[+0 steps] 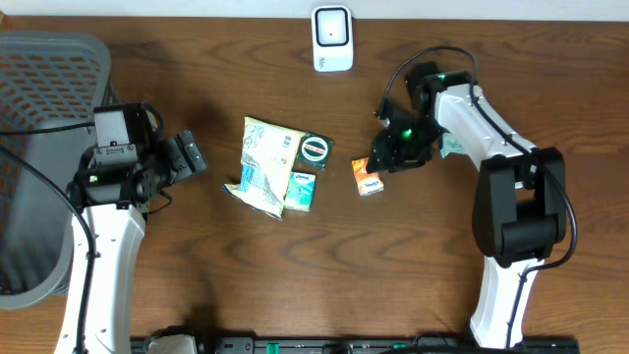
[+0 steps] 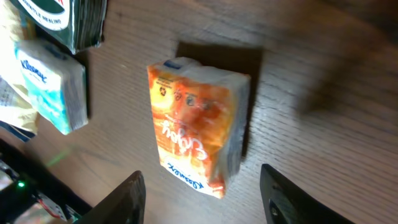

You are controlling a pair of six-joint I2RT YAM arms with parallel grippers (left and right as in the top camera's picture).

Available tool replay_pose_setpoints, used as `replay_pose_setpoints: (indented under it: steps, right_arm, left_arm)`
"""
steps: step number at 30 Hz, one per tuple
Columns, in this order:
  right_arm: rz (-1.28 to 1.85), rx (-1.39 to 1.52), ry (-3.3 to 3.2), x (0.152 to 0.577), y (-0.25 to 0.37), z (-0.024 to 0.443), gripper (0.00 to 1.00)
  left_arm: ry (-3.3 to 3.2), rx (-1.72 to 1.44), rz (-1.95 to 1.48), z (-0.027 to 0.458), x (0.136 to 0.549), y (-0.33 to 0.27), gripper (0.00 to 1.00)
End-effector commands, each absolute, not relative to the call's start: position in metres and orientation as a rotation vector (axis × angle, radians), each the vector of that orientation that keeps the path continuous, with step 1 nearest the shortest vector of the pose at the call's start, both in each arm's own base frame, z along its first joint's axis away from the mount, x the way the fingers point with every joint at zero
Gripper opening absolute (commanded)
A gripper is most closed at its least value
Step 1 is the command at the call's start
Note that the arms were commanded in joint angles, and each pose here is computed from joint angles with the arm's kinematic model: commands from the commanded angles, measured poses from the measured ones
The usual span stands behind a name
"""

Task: Scan the item barcode

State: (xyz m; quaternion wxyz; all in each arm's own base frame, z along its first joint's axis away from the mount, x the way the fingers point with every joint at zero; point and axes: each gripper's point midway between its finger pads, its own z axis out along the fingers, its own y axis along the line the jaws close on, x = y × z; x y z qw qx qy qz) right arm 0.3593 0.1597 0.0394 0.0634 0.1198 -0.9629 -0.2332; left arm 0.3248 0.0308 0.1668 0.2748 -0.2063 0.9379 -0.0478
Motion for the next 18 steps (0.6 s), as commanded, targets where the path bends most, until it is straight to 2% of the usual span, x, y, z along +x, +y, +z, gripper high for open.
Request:
replay_pose_setpoints:
  steps: [1,7,18]
  right_arm:
    - [-0.607,0.327,-2.908,0.354,0.154,0.027,0.49]
    - [-0.606,0.317,-2.889,0.346,0.153,0.018,0.42]
    - [-0.643,0.366,-2.875,0.335,0.168,0.004,0.38]
  left_arm:
    - [2.524,-0.561,-0.129,0.166,0.325,0.032,0.98]
    - [2.524,-0.561,-0.129,0.166,0.325,0.032,0.97]
    - [2.524,-0.561,-0.129,0.166,0.325,0.032,0.98]
